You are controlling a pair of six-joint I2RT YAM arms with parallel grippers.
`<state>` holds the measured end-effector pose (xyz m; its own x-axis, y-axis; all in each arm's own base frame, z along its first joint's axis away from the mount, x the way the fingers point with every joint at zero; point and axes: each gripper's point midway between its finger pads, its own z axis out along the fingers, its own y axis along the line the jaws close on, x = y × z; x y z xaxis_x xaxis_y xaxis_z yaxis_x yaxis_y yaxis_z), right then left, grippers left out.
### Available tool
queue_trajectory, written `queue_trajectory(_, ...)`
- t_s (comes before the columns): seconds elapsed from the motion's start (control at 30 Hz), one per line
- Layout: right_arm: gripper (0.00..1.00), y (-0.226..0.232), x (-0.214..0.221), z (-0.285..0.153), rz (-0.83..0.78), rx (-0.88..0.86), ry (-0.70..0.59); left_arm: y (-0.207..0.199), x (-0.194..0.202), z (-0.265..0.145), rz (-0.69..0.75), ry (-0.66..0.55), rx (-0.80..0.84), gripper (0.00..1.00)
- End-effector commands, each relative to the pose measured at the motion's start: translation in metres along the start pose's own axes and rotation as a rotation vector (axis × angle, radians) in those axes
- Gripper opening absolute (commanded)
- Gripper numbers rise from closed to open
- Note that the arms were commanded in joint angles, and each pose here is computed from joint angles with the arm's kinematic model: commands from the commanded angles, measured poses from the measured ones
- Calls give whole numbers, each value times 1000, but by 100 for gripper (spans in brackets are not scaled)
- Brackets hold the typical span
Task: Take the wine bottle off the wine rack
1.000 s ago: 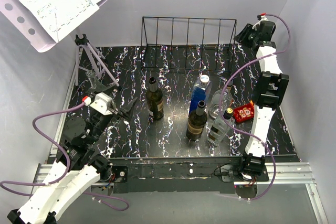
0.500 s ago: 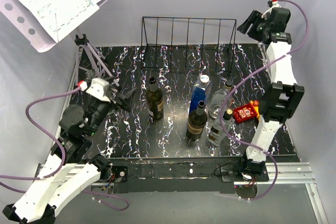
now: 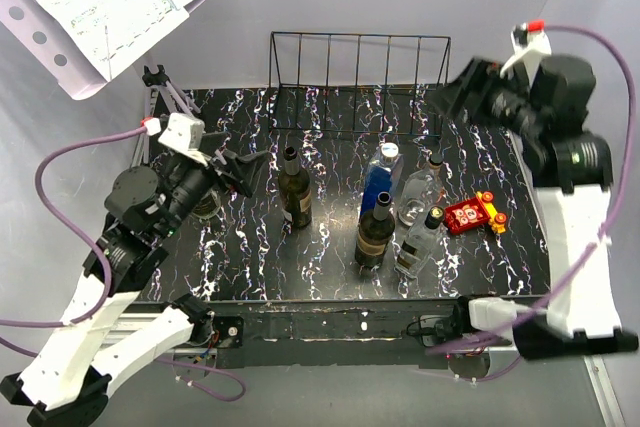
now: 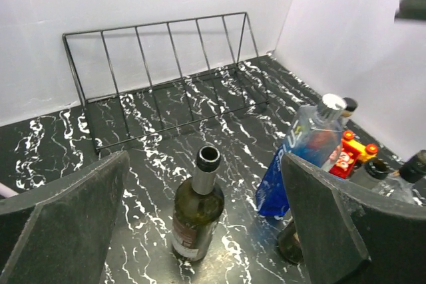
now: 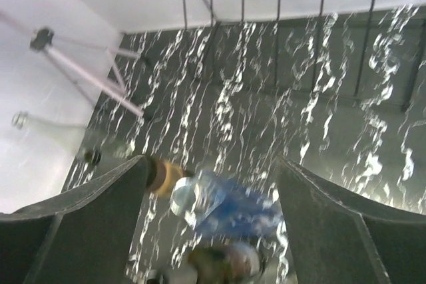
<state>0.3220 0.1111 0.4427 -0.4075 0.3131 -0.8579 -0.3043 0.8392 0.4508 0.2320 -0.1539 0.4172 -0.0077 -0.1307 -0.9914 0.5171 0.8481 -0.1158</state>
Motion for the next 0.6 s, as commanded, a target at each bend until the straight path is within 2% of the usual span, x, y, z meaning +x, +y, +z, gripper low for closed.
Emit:
queue_trajectory(0.0,86,9,49,-53,2,-8,32,-14,-33,-25,-50,-86,68,98)
queue_trajectory(0.23,87,20,83,-114,24,-40,-38,-20,-28,-40,-20,-90,117,98)
queue_trajectory(0.57,85,24,84,-129,19,-46,-59,-19,-17,-45,-36,-71,115,98)
